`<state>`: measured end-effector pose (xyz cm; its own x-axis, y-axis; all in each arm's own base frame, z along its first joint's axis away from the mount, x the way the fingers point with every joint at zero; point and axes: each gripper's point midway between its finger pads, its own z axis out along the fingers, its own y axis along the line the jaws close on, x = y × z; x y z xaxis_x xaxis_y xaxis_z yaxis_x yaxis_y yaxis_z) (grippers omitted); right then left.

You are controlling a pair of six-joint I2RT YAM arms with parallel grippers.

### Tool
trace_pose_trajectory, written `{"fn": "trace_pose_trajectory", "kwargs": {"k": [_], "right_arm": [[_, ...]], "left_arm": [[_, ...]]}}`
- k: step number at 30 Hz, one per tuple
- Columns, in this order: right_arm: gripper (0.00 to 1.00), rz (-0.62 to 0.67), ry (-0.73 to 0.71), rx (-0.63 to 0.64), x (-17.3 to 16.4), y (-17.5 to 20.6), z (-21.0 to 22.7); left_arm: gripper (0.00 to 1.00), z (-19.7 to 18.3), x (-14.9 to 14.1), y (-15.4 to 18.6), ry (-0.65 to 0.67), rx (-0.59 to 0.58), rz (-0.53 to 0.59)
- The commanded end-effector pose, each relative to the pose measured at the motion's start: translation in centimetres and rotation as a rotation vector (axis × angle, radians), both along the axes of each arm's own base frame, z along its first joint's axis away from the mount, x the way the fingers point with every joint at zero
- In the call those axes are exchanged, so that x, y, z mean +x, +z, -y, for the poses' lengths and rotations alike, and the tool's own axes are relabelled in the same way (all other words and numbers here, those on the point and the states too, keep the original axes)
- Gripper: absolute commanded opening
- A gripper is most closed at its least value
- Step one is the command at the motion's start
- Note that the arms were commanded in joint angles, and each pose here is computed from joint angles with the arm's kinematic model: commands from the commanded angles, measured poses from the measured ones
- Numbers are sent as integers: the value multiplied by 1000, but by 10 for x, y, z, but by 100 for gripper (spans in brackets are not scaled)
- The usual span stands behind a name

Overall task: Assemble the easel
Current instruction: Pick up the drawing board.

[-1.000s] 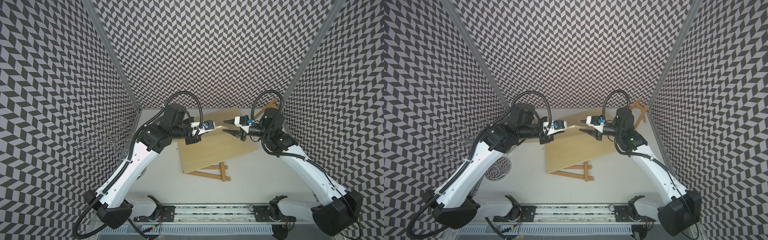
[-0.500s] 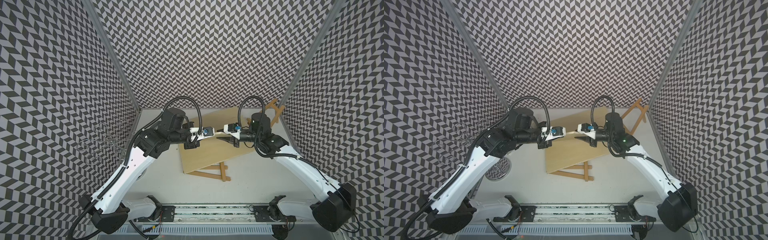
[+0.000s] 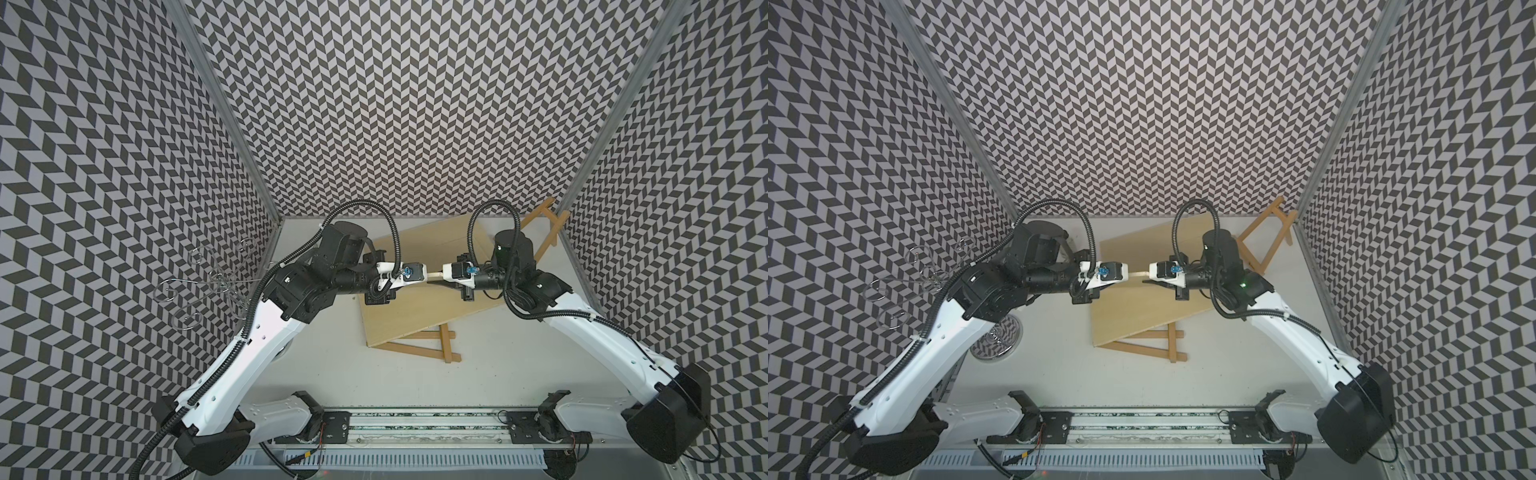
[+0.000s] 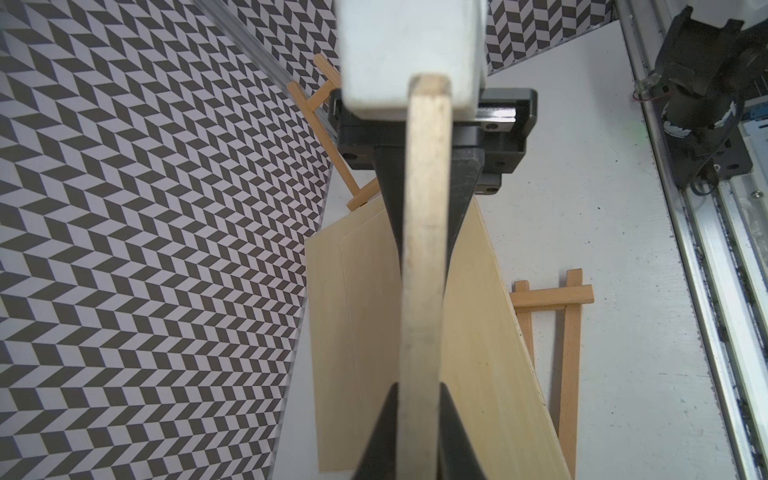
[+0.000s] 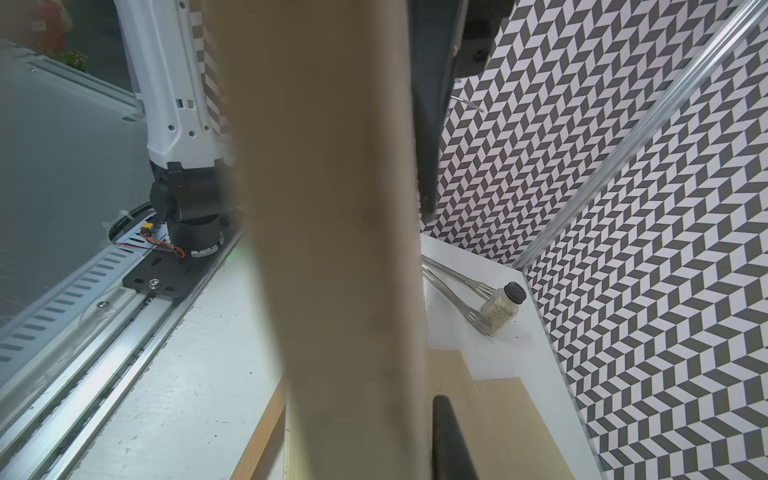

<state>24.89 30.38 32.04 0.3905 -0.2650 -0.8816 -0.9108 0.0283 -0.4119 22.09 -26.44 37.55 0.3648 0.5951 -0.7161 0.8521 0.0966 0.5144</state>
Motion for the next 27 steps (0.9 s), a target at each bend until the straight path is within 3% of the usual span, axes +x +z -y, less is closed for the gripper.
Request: {"fn": "trace_pose_trajectory", "kwargs": {"k": [1, 3, 6, 7, 14, 17, 23, 27], "right_arm": [[0, -141, -110, 71, 9, 21, 0], [0, -153, -153, 77, 15, 27, 3], [0, -182, -216, 111, 22, 40, 6], [0, -165, -221, 121, 21, 45, 8], [0, -57, -362, 295, 22, 103, 37], [0, -15, -450, 344, 31, 127, 51], [0, -10, -552, 482, 49, 160, 78], [0, -4, -606, 573, 59, 179, 96]], "left_arm": [[38, 18, -7, 38, -52, -151, 54], [49, 19, -9, 45, -63, -173, 58], [57, 21, -14, 58, -84, -220, 72], [66, 21, -15, 65, -90, -248, 80], [77, 9, -10, 120, 7, -532, 208], [99, 5, 5, 131, 97, -623, 183], [99, -13, 45, 160, 338, -863, 58], [99, -16, 58, 165, 401, -907, -7]]}}
